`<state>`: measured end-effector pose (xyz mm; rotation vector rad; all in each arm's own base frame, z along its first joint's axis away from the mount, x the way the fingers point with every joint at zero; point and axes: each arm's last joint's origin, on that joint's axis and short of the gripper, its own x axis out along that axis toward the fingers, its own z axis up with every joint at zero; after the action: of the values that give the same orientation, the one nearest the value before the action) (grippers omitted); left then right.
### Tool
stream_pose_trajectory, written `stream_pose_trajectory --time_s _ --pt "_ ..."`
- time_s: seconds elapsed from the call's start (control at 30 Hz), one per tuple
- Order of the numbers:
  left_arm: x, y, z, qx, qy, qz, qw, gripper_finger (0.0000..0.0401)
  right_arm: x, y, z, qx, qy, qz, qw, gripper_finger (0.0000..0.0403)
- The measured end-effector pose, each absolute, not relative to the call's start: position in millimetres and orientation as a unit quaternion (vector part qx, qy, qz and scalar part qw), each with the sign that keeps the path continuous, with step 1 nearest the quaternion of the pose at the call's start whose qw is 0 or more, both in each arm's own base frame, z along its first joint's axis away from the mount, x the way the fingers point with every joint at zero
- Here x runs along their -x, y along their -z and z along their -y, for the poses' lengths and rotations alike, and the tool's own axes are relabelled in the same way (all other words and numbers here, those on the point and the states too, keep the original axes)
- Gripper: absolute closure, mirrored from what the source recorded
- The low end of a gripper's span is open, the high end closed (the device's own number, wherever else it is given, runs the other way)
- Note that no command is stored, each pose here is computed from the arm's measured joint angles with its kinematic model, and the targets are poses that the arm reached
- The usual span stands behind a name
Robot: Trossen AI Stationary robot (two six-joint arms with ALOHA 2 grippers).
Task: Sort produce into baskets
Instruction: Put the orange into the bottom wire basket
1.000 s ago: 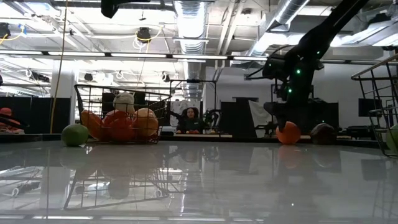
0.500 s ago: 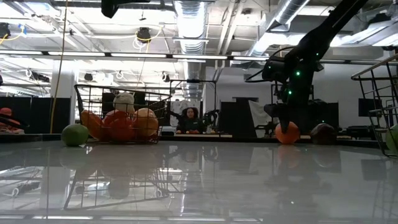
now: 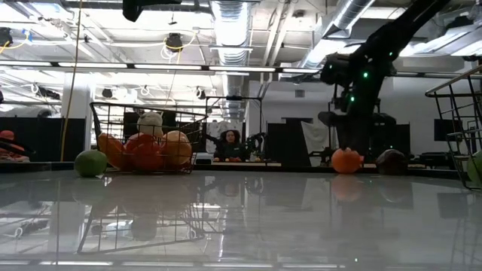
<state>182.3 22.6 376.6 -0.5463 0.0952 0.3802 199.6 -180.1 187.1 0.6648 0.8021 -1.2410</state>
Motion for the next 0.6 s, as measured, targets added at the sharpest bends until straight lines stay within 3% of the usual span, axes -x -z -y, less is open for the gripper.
stream_pose_trajectory --time_s 0.17,0.3,0.43,0.6 --pt "-182.3 -376.6 -22.6 0.272 -0.187 -0.046 0.943 0.0156 -197.9 -212.2 166.5 -0.351 0.465 -0.329 0.743 0.0275" --pt "-182.3 -376.6 -22.6 0.275 -0.187 -0.045 0.942 0.0156 -194.7 -238.8 161.6 -0.334 0.442 -0.325 0.767 0.0256" --pt "-182.3 -376.6 -22.6 0.265 -0.186 -0.047 0.945 0.0156 -198.8 -266.5 168.1 -0.273 0.415 -0.395 0.773 0.0214" --pt "-182.3 -376.8 -22.7 0.247 -0.185 -0.05 0.95 0.0156 -217.0 -277.9 192.5 -0.21 0.373 -0.482 0.764 0.013"
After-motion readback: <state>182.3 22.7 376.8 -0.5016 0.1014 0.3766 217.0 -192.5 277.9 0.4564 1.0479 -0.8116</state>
